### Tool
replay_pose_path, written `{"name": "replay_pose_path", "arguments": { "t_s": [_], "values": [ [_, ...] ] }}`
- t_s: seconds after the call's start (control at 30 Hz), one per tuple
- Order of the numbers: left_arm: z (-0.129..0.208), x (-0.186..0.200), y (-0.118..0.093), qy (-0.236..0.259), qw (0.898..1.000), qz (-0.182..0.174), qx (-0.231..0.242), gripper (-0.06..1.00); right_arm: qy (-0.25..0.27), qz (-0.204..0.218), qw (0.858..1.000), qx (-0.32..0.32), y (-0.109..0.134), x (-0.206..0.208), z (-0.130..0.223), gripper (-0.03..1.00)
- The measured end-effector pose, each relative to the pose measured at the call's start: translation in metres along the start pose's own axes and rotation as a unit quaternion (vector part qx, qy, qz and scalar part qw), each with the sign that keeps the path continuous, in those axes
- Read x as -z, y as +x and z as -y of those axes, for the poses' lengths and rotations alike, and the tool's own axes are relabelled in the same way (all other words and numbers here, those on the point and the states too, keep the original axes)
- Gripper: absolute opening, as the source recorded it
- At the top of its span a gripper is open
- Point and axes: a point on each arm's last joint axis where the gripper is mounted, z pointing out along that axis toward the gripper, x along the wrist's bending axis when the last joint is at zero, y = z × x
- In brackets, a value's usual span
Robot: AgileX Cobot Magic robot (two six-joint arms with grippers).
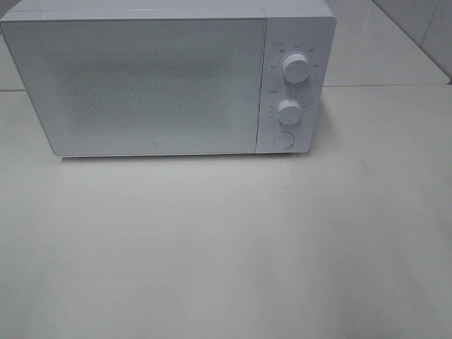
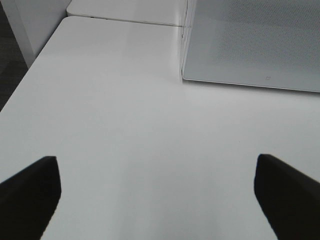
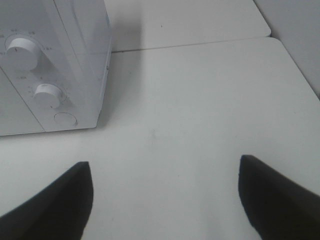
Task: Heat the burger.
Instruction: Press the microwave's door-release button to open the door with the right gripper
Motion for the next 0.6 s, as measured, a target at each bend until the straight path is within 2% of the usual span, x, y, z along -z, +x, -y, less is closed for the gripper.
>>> {"name": "replay_pose_path", "arguments": {
  "t_s": [0.13, 0.47, 0.6],
  "values": [
    [0.0, 0.0, 0.0, 0.0, 1.0, 0.0, 0.0, 0.97, -0.015, -0.001, 1.0, 0.0, 0.0, -0.014, 0.002, 0.76],
    [0.0, 0.0, 0.0, 0.0, 1.0, 0.0, 0.0, 0.97, -0.13, -0.004, 0.991, 0.0, 0.0, -0.054, 0.006, 0.76],
    [0.0, 0.0, 0.0, 0.0, 1.0, 0.0, 0.0, 0.97, -0.15, -0.005, 0.989, 0.001, 0.001, -0.064, 0.007, 0.76]
  ]
}}
